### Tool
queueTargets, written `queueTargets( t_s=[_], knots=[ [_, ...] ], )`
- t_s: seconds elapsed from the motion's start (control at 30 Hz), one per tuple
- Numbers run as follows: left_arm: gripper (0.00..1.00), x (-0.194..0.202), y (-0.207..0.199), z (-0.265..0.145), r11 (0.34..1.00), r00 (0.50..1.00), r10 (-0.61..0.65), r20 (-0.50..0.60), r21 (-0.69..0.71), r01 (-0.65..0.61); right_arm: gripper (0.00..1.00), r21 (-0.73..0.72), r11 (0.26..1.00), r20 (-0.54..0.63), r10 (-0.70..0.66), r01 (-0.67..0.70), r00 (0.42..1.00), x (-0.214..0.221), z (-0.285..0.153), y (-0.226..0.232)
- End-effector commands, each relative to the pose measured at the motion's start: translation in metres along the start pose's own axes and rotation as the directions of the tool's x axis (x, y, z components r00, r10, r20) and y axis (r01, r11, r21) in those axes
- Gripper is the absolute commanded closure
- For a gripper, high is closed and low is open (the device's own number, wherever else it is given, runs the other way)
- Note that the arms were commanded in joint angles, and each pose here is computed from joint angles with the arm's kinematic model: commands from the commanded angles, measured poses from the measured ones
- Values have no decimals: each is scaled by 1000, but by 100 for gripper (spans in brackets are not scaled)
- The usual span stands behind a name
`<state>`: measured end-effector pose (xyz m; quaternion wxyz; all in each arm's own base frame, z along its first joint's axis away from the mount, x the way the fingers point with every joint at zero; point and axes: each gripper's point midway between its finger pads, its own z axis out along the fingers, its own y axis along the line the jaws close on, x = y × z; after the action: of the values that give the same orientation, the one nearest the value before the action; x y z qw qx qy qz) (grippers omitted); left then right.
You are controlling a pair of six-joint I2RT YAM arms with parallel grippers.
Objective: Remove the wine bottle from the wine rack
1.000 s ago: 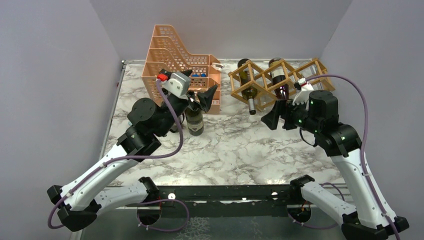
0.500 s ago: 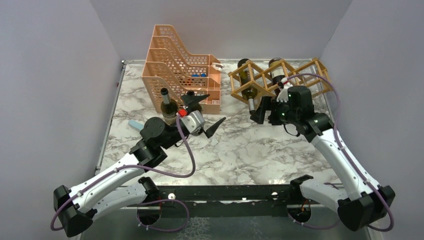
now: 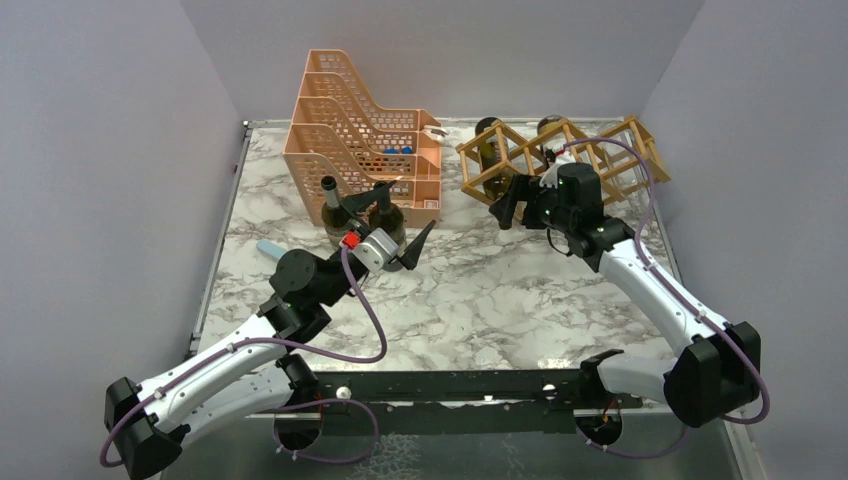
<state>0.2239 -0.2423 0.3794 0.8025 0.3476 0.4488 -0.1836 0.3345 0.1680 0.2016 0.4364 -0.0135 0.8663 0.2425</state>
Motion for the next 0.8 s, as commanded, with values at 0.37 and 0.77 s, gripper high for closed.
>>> queueTargets(
  t_s=[0.37, 0.77],
  knots=[
    [4, 10, 14, -1, 995, 999, 44, -9, -93, -44, 38, -34, 998, 152, 56, -51, 987, -5, 62, -11],
    [4, 13, 18, -2, 992, 998, 54, -13, -117, -55, 49, -37, 994, 152, 106, -101, 983, 2, 86, -17]
  ],
)
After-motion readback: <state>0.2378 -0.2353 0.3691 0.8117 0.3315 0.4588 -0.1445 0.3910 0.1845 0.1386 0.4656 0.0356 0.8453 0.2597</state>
